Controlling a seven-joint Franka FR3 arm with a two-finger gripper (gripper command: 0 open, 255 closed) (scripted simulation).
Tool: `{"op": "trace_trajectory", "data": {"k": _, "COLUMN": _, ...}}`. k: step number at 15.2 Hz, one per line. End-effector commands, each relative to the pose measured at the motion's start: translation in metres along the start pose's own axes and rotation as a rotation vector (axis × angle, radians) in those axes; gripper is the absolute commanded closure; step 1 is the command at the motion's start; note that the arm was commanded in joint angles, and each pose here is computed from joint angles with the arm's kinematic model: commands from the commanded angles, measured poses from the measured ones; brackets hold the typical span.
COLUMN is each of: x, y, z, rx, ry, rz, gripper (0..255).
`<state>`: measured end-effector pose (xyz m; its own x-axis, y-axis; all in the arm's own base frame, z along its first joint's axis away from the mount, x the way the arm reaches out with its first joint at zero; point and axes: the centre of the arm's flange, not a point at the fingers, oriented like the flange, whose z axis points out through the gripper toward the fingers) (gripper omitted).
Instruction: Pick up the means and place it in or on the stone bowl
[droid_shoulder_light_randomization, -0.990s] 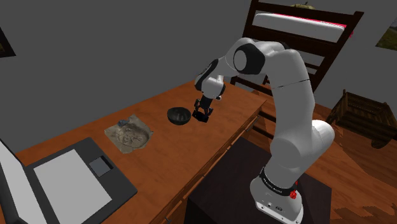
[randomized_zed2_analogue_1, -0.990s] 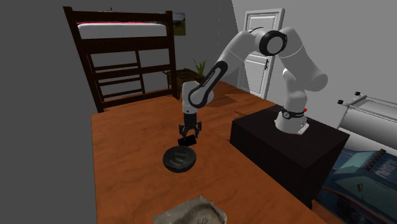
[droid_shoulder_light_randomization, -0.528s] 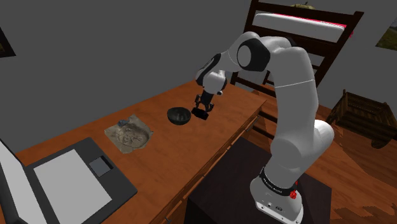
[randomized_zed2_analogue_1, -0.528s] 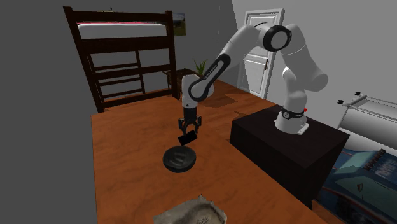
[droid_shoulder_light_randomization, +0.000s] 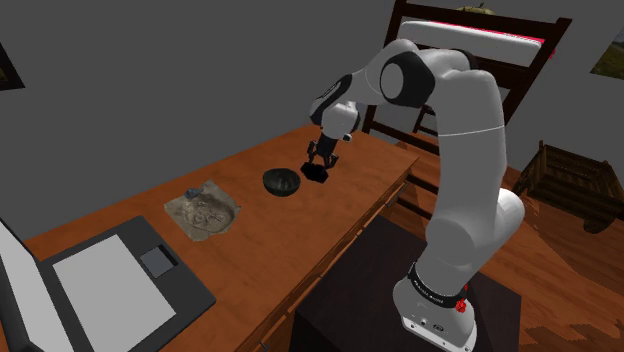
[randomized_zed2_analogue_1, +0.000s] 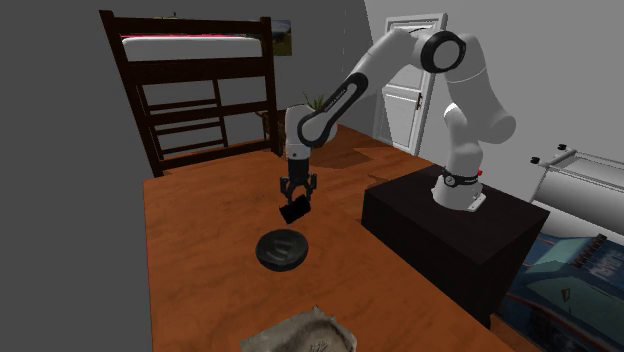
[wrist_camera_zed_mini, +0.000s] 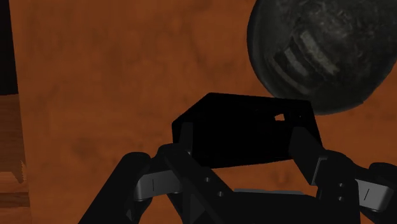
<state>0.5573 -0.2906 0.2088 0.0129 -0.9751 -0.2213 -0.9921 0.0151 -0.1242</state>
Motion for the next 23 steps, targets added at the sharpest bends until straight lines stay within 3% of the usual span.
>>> {"op": "trace_trajectory", "data": {"k": 1, "x": -0.002, "y": -0.002, "z": -0.012, "rx": 0.0, "ry": 0.0, "rz": 0.0, "gripper": 255}}
{"op": "trace_trajectory", "data": {"k": 6, "x": -0.008, "y": -0.005, "z": -0.035, "rx": 0.0, "ry": 0.0, "rz": 0.0, "gripper": 255}}
{"op": "trace_trajectory", "data": {"k": 19, "x": -0.138, "y": -0.116, "z": -0.015, "rx": 0.0, "ry": 0.0, "rz": 0.0, "gripper": 255}}
{"op": "trace_trajectory", "data": {"k": 23, "x": -0.133, "y": -0.113, "z": 0.005, "rx": 0.0, "ry": 0.0, "rz": 0.0, "gripper": 255}}
